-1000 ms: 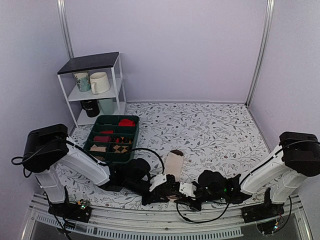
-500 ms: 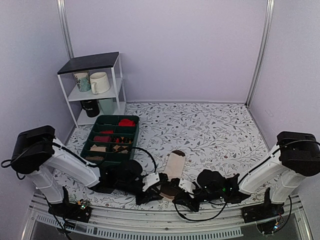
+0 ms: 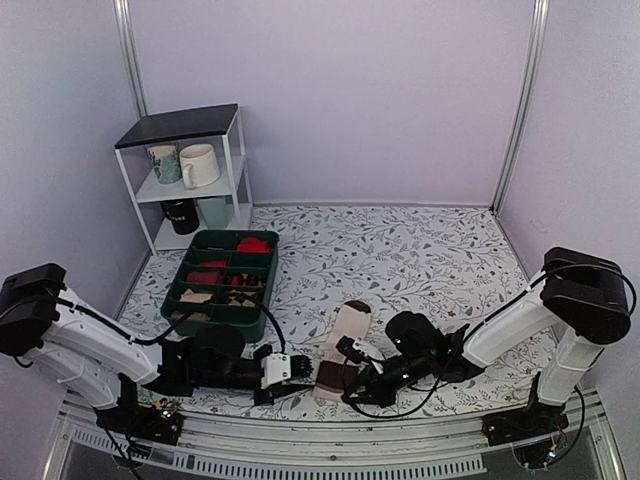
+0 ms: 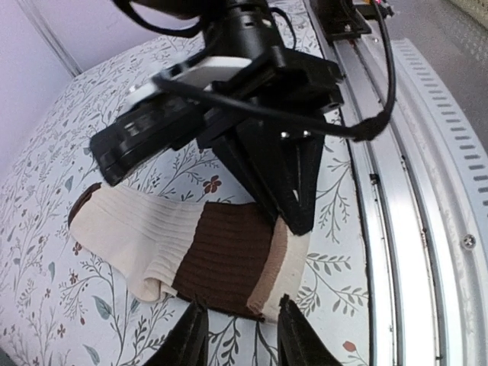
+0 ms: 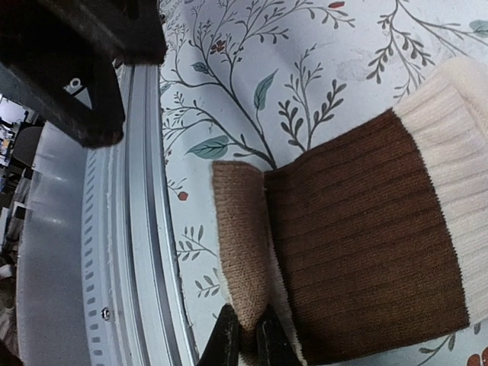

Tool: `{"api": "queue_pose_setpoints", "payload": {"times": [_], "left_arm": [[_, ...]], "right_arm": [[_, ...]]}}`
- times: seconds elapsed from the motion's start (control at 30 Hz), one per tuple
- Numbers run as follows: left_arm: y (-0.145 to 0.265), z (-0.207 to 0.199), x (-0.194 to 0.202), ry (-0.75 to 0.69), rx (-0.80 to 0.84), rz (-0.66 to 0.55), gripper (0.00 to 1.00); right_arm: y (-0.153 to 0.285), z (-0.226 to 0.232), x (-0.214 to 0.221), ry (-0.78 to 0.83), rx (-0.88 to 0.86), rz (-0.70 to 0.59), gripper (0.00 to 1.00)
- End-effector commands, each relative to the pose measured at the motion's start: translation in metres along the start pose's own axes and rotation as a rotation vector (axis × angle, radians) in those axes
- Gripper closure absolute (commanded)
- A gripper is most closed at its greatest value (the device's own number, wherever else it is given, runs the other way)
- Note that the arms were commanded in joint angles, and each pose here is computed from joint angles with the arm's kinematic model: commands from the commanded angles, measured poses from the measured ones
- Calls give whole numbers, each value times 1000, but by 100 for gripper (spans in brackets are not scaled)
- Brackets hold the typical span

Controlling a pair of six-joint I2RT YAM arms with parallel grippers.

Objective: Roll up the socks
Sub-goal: Roll the sock at the center of the board.

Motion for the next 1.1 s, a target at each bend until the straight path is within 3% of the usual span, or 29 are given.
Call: {"api": "queue_pose_setpoints", "payload": {"times": [0.0,0.43,0.7,0.83,0.93,1.07], "left_arm": [[-18,-9,-2,-144,33,20,69],[-46,-38,28,-189,113,143,70],[-55,-32,46,-178,62,228,73],[-46,-23,27,-189,-7,148,74],[-33,-21,6,-194,-24,49,66],[-31,-19,10,-220,-35,62,63]], "right_arm": [[5,-7,53,-217,-54,214,94],[2,-18,65,-333,-53,277,94],[2,-17,66,-336,-58,284,94],[3,-17,68,-335,-58,286,94],[3,-16,68,-331,-58,285,94],[3,-17,68,-330,-58,286,94]]}}
Point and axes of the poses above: each gripper's point midway between its finger pads, its own y axis back along the fingers, its own z axis along the line the jaws close on, x = y × z, the point moved 1 cm from there along y, back along the fingers, and after that the axes turned 9 degrees about y, right-handed, at the moved point
